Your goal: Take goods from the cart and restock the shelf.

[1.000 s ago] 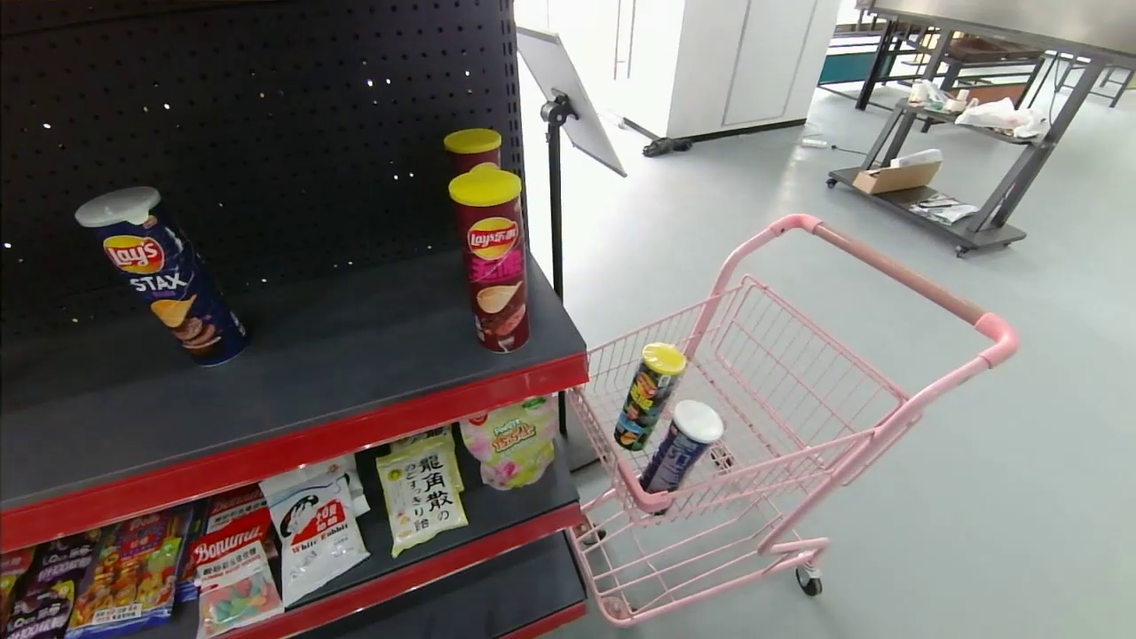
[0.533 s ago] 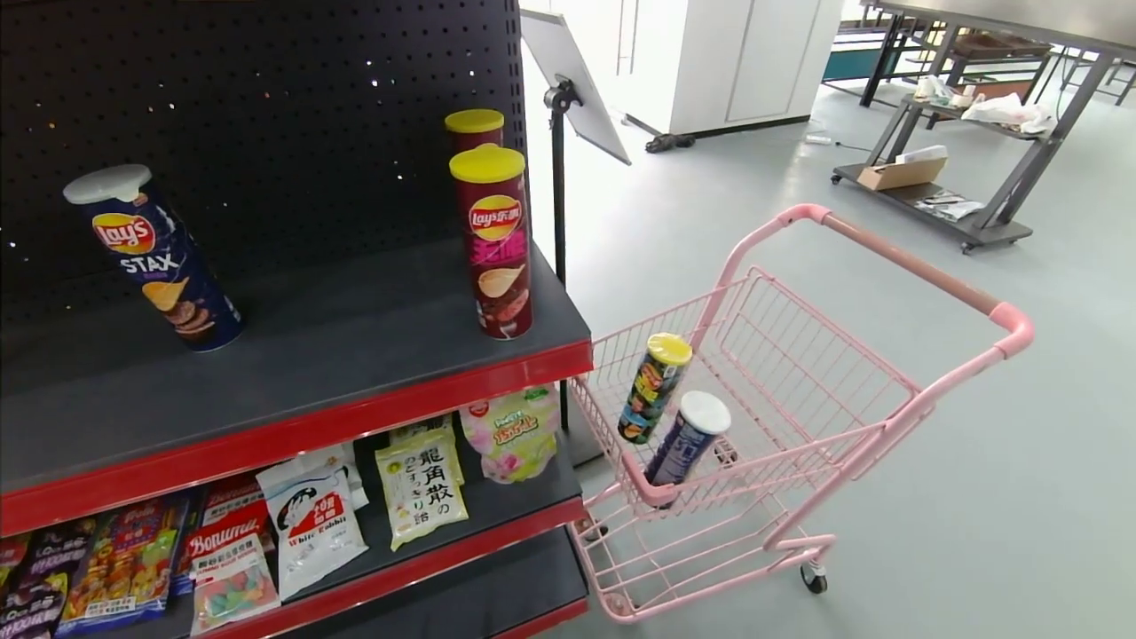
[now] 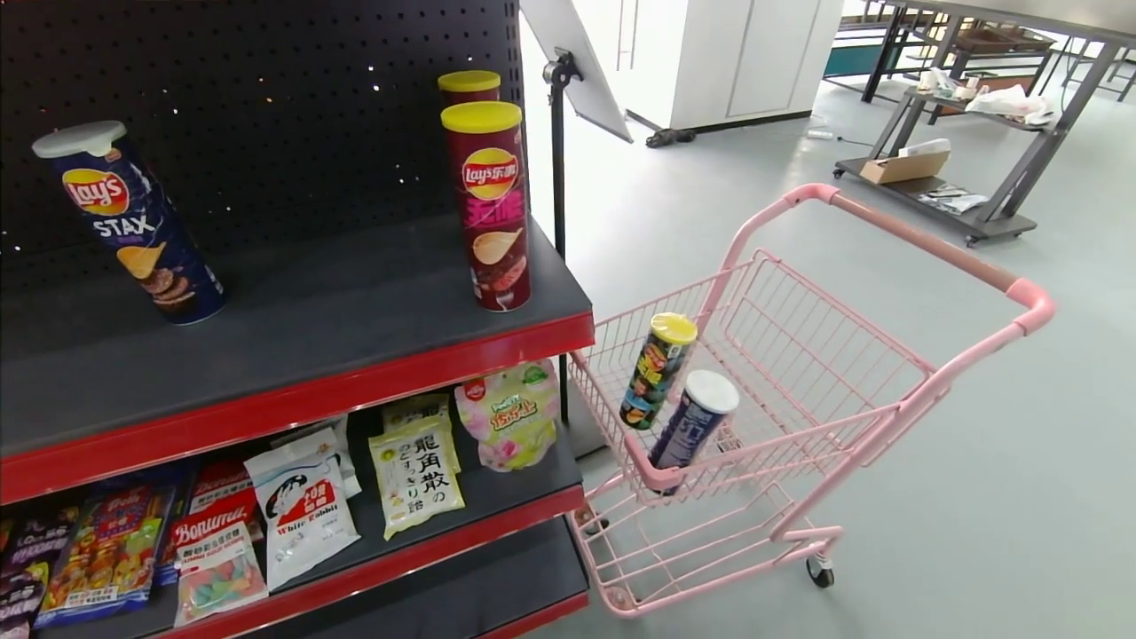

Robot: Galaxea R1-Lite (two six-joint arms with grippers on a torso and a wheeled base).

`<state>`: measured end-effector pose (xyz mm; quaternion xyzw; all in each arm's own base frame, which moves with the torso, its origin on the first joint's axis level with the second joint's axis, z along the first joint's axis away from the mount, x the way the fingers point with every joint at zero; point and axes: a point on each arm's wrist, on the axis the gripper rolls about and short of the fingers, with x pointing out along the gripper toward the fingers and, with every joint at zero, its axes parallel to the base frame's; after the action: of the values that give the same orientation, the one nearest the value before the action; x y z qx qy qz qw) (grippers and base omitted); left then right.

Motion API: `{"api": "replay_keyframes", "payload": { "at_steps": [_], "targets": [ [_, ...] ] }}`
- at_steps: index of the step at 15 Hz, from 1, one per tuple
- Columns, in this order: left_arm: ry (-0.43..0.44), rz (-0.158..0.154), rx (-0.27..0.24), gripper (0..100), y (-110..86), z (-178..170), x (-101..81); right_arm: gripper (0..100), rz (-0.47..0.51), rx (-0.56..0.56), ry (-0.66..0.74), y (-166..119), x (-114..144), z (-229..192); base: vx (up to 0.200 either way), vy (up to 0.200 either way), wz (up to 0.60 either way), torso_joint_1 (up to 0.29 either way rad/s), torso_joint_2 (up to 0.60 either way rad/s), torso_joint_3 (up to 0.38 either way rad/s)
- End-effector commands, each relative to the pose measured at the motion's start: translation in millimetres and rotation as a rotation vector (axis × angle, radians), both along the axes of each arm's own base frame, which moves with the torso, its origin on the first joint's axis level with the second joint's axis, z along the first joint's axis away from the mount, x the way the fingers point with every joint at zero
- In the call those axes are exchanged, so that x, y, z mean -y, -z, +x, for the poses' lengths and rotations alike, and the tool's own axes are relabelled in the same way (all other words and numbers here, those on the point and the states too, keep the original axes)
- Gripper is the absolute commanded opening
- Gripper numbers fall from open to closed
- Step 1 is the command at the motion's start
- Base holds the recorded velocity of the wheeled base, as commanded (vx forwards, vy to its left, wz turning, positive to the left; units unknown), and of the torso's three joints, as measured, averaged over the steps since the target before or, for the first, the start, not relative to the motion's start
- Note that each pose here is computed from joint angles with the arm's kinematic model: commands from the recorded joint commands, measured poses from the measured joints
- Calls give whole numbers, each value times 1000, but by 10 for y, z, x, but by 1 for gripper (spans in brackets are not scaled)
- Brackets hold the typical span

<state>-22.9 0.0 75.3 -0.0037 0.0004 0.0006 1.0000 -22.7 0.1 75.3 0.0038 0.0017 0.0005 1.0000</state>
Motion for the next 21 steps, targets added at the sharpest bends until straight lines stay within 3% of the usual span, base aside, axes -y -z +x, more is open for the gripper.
{"api": "replay_keyframes", "payload": {
  "at_steps": [1, 13, 17, 19, 20, 21],
  "targets": [
    [0, 0, -1, 100, 0, 1, 0, 100, 0, 0, 0, 0, 0, 0, 0, 0, 0, -154, 403, 251],
    [-5, 0, -1, 100, 0, 1, -1, 100, -2, 0, -2, 0, 0, 0, 0, 0, 0, -161, 512, 347],
    [-5, -2, -1, 100, 0, 1, -1, 100, -1, -6, -23, 0, -2, 3, 0, 0, 0, -30, 120, 90],
    [-5, 0, -1, 100, 0, 1, -1, 100, 8, 3, -102, -127, -14, 2, 0, 0, 0, 0, 0, 0],
    [-5, 0, -1, 100, 0, 1, -1, 100, 145, -43, -217, -1319, -45, 396, 0, 0, 0, 0, 0, 0],
    [-5, 0, -1, 100, 0, 1, -1, 100, 168, -48, -225, -1547, -60, 569, 0, 0, 0, 0, 0, 0]
  ]
}}
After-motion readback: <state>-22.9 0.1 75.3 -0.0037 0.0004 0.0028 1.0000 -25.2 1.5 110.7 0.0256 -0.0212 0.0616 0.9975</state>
